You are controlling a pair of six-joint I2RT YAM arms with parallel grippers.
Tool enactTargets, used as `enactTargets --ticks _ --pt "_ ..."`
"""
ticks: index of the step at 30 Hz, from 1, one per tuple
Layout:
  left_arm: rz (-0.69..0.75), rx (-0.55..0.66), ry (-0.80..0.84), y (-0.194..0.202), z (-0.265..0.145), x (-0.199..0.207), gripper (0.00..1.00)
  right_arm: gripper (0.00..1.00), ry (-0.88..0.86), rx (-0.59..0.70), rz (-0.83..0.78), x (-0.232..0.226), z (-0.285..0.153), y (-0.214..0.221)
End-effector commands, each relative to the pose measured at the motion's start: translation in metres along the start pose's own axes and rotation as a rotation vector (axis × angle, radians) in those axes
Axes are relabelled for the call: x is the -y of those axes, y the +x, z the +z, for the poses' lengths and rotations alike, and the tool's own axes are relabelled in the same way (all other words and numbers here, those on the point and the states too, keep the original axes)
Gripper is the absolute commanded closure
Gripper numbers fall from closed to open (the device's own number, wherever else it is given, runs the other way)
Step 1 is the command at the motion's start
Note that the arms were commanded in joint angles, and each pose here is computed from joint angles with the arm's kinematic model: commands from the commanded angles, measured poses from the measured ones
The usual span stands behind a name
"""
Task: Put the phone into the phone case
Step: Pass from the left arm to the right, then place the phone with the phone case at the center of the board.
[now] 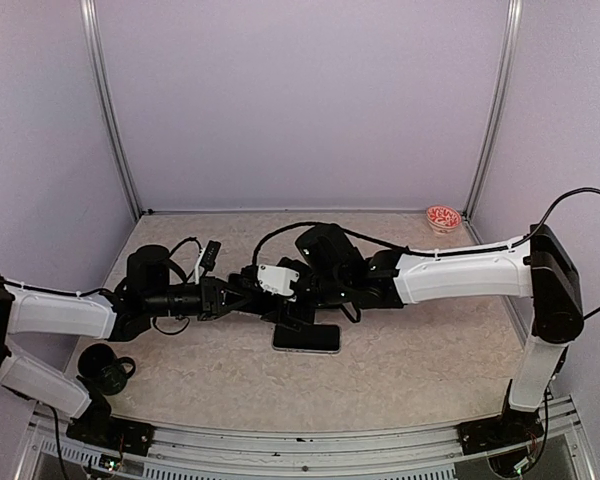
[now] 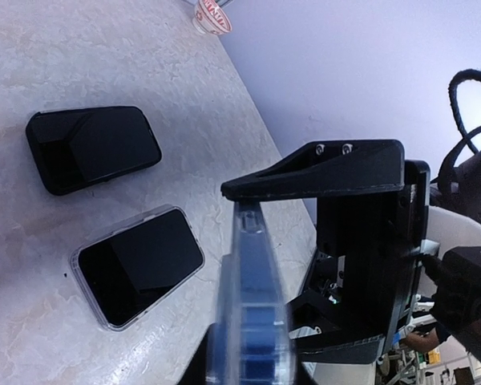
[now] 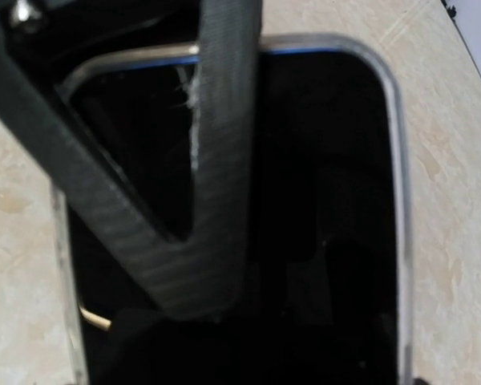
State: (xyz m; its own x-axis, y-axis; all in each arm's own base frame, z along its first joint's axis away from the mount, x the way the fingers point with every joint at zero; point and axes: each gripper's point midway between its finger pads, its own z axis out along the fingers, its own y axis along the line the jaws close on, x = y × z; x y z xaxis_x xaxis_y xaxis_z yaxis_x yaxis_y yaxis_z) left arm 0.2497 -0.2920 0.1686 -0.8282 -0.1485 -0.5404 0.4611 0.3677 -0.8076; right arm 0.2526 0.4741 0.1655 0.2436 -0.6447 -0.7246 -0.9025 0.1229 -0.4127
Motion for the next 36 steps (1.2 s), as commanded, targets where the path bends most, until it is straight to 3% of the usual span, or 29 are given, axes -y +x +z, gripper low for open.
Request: enactTargets --ticks 1,5,18,21,36 --pt "0.067 0.054 0.091 -0.023 0.001 0.032 0.72 0.27 0.034 -0.010 -0.027 0.002 0.004 -0.005" --pt "0.069 0.063 0.088 -0.024 -0.001 0.032 0.54 0.27 0.061 -0.029 -0.046 0.008 0.003 -0.001" --pt "0.066 0.170 0.019 -0.036 -0.034 0.022 0.17 0.26 0.115 -0.100 -0.034 0.054 -0.002 0.038" --pt "0.058 0.197 -0.001 -0.038 -0.043 0.016 0.02 0.26 0.134 -0.116 -0.037 0.070 -0.005 0.046" --pt "0.029 0.244 -0.031 -0.036 -0.069 0.002 0.01 0.25 0.212 -0.253 -0.101 0.149 -0.001 0.104"
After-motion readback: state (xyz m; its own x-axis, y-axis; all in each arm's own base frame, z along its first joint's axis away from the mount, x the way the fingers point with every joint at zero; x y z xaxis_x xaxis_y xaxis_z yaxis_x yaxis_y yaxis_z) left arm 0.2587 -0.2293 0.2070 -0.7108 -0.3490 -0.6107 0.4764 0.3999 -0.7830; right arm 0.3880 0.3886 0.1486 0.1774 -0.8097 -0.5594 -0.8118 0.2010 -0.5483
